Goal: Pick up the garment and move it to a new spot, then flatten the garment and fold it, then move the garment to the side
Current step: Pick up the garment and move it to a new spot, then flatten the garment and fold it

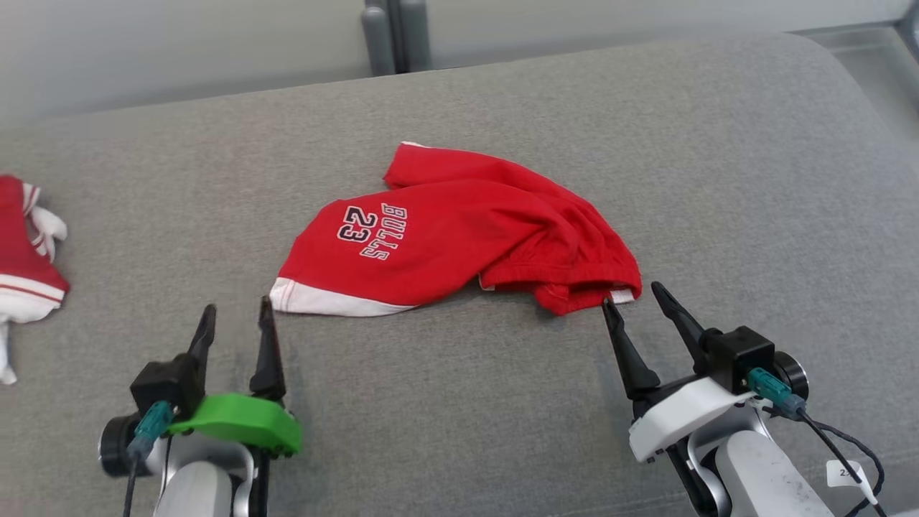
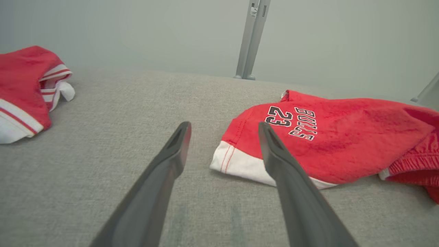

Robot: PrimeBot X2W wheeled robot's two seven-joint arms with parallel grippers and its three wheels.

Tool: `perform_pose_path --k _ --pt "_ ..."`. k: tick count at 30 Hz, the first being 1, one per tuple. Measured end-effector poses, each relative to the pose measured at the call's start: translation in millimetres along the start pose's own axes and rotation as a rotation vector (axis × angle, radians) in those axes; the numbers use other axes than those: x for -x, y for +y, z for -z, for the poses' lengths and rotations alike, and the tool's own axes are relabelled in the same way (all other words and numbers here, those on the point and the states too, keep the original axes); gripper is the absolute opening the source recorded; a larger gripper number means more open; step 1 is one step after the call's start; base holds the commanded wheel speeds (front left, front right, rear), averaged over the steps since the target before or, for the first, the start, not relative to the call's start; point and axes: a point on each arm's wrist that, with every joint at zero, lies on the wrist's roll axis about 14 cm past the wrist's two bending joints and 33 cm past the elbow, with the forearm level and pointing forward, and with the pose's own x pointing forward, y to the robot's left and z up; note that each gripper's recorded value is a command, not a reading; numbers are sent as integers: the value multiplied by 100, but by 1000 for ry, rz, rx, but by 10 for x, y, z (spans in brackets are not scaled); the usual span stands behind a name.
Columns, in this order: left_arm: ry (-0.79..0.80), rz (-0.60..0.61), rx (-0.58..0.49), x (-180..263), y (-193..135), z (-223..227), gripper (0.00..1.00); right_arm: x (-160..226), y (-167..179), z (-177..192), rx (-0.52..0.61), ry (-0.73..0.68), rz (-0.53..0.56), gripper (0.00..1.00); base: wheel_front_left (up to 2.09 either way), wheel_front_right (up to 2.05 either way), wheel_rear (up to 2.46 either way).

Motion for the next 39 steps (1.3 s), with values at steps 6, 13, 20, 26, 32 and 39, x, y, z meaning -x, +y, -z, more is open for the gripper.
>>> perform_pose_path --k 6,13,20,26,32,39 --pt "9 -127 -46 408 465 38 100 -104 307 54 -2 16 -99 100 0 0 0" --pt "40 -197 -11 699 651 156 100 -192 524 182 -30 55 -164 100 0 0 0" --pt "65 -233 10 869 721 240 100 -354 706 472 -121 146 -193 100 0 0 0" --pt "83 -274 14 958 829 291 100 -559 833 572 -175 172 -214 100 0 0 0" --pt "109 -293 25 951 876 365 100 -761 814 653 -232 181 -189 100 0 0 0" --pt "122 -297 32 912 883 407 100 -865 889 676 -287 174 -199 0 0 0 0"
